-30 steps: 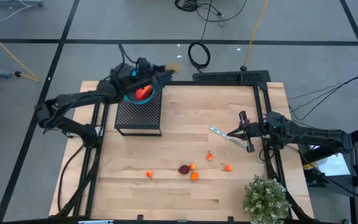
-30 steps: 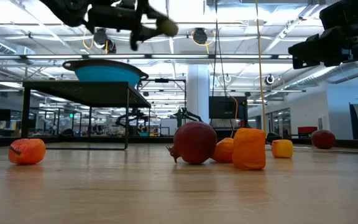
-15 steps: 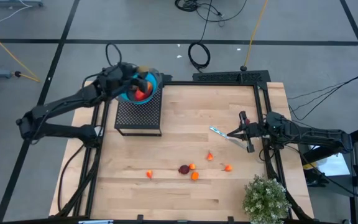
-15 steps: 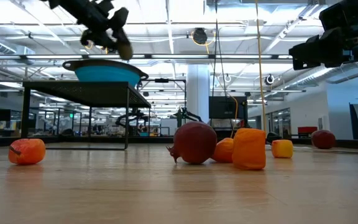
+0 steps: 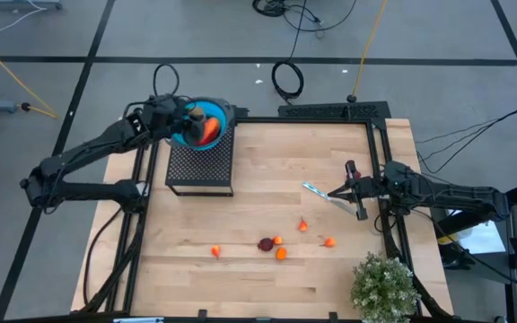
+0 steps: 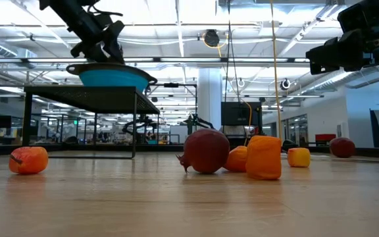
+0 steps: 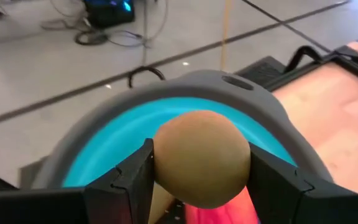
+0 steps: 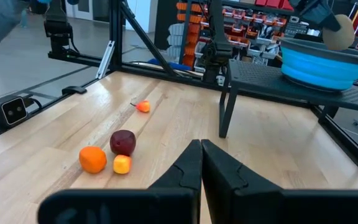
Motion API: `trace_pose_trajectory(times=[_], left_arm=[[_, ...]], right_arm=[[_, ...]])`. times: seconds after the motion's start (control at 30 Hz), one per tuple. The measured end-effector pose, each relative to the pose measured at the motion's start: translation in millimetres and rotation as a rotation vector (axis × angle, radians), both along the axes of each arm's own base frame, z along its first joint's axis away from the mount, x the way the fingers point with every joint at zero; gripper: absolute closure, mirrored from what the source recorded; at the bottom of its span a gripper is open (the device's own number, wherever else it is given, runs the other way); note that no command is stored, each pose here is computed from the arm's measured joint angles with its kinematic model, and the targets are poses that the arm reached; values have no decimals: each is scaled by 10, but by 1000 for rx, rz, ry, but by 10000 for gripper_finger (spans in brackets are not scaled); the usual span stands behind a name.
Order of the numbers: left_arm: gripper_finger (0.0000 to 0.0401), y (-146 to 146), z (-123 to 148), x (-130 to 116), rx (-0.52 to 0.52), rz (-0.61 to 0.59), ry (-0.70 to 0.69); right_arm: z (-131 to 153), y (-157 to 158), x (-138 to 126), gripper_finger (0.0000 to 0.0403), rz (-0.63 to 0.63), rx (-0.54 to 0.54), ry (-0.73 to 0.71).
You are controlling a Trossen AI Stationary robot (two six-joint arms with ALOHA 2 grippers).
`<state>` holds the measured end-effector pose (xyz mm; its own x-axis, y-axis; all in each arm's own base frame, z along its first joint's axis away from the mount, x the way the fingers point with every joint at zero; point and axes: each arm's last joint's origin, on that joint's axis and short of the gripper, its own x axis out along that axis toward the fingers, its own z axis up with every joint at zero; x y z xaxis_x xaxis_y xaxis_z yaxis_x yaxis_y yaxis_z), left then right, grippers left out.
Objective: Pick & Place Fruit
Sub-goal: Put the brown kiwi into the blue strainer bowl on the shelf
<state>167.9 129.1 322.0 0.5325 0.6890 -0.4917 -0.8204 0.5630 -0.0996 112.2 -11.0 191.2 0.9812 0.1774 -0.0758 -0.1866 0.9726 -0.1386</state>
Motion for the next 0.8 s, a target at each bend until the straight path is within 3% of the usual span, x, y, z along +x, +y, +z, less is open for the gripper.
trace_pose_trajectory(times=[0.33,0.8], left_arm=[[194,105,-35,-74,-106,59,-72],[194,219,-167,85,-104,35,-3]], right_arm=[[0,0,0,403,0,0,0],[0,0,0,403,0,0,0]])
